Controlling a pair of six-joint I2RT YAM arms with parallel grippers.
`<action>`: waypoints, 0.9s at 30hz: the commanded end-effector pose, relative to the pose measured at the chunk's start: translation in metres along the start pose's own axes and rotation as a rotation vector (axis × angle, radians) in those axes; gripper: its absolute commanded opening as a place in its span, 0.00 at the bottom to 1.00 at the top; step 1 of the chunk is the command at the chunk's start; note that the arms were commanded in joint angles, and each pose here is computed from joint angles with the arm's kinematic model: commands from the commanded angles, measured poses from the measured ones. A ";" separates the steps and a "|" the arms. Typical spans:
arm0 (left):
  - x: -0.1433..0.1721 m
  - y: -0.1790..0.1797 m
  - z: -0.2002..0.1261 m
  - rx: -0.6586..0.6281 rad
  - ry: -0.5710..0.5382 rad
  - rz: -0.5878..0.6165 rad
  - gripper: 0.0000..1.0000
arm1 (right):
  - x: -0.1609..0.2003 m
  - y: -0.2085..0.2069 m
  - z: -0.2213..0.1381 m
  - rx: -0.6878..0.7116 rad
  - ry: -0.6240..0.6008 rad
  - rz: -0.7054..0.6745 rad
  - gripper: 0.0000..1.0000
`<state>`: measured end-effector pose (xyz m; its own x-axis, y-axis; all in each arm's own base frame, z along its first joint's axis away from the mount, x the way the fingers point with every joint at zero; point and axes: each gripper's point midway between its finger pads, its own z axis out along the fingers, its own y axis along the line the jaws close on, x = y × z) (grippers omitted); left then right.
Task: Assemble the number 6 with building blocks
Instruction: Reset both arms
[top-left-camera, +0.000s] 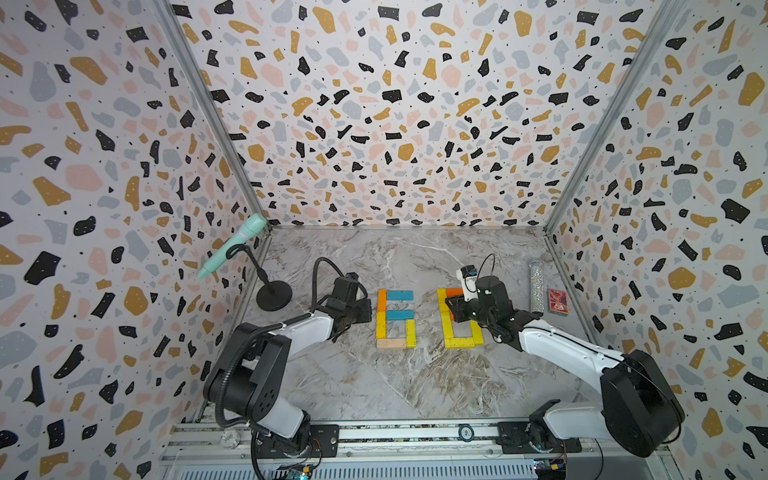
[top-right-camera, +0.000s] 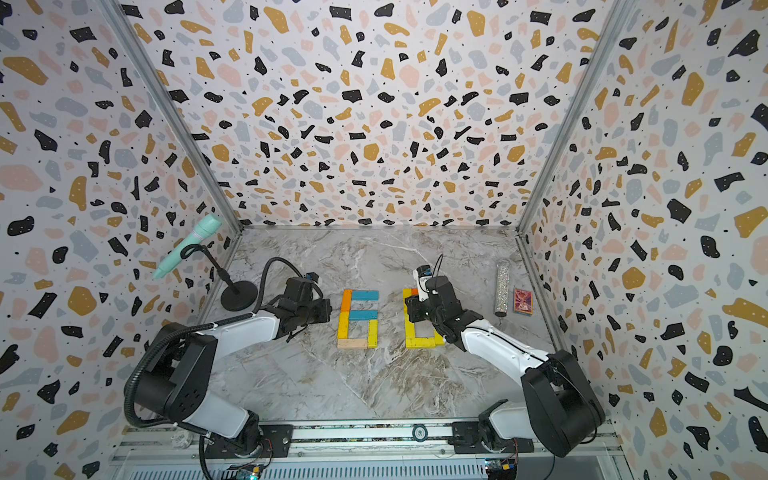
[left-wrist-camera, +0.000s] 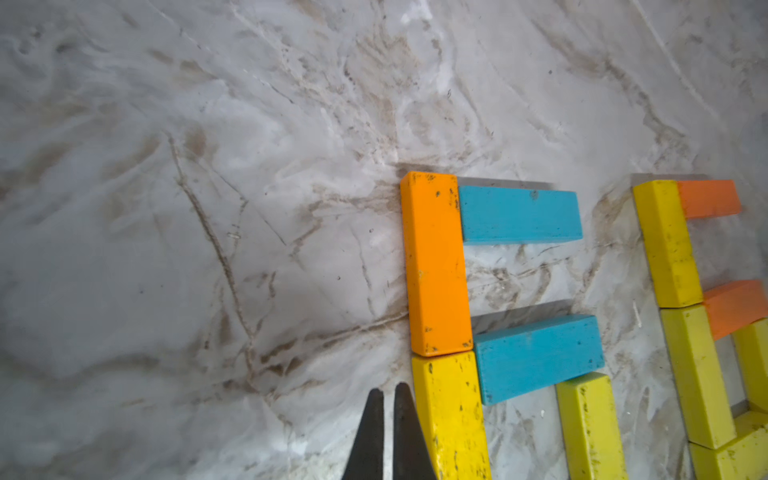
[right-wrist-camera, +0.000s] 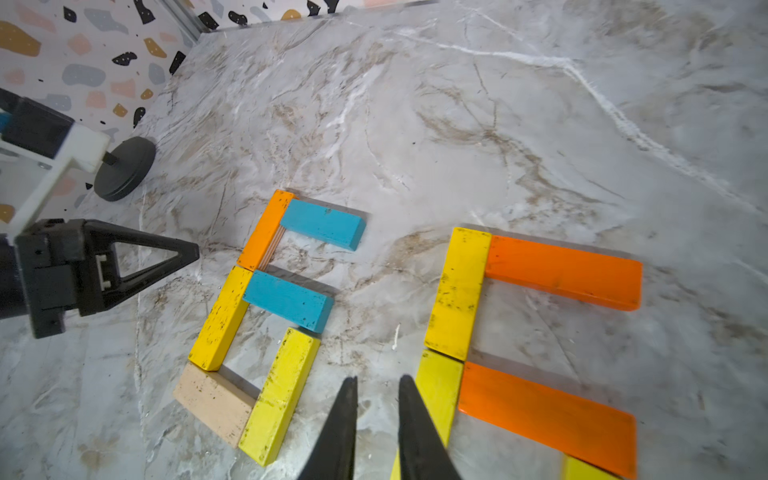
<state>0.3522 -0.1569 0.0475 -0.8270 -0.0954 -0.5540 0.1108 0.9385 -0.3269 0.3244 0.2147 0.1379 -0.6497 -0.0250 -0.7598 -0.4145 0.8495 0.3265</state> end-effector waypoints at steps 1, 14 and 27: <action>-0.004 0.002 0.009 -0.008 0.003 0.022 0.00 | -0.002 -0.004 -0.008 -0.010 -0.022 0.013 0.21; -0.041 0.017 -0.015 -0.123 -0.168 0.034 0.04 | -0.017 -0.051 -0.030 0.109 -0.117 0.034 0.28; -0.079 0.139 -0.154 -0.787 -0.775 -0.043 0.99 | -0.015 -0.200 -0.133 0.664 -0.556 0.039 0.82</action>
<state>0.3520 0.0118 0.1692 -0.2384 -0.1234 -0.9633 -0.4263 0.9045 -0.0104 0.3259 -0.0097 0.1375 -0.3067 0.1763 -0.9353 0.1446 0.9799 0.1373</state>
